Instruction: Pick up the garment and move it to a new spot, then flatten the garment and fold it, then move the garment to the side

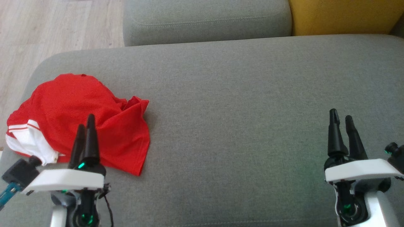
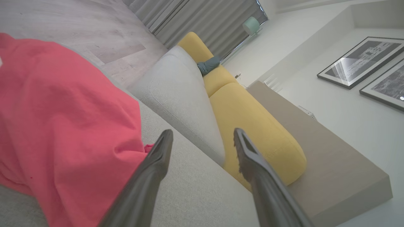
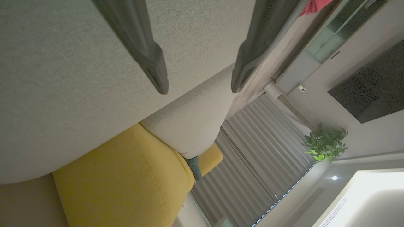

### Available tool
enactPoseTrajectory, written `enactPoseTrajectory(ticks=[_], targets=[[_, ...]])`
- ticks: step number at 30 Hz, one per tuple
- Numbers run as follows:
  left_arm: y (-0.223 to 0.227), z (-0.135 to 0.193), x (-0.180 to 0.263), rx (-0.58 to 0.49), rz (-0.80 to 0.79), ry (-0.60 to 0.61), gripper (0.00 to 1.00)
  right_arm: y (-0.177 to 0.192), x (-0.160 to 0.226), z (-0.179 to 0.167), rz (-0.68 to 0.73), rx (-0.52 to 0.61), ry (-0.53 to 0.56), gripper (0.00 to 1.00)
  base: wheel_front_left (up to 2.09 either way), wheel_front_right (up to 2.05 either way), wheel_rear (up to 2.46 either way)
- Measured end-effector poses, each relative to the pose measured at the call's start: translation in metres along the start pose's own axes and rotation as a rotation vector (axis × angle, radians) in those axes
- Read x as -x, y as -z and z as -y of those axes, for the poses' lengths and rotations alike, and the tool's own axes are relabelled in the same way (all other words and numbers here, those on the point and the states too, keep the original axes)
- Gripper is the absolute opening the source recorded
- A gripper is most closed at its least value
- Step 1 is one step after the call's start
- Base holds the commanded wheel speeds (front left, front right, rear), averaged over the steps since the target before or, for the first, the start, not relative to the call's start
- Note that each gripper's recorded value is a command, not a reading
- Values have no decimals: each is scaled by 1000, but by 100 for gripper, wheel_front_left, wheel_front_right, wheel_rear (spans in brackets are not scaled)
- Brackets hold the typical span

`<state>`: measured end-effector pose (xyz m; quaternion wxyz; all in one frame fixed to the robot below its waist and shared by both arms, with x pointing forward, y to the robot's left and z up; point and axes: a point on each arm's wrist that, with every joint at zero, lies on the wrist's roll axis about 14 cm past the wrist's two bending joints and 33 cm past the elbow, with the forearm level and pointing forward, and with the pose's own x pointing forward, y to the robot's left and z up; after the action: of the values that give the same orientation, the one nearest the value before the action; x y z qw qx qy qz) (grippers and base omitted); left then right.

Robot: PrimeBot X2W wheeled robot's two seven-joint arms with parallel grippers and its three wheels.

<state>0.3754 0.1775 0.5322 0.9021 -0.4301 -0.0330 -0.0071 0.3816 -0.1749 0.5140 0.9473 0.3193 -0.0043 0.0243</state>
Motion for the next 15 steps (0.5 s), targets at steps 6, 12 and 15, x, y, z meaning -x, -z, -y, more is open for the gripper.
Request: enactPoseTrajectory(ticks=[6, 12, 15], targets=[[12, 9, 1, -129, -30, 27, 100, 3, 0, -6, -4, 104, -21, 100, 0, 0, 0], [22, 14, 2, -269, -54, 46, 100, 4, -1, -12, -2, 198, -45, 100, 0, 0, 0], [25, 15, 3, -363, -69, 57, 100, 5, 0, -15, -2, 241, -59, 100, 0, 0, 0]])
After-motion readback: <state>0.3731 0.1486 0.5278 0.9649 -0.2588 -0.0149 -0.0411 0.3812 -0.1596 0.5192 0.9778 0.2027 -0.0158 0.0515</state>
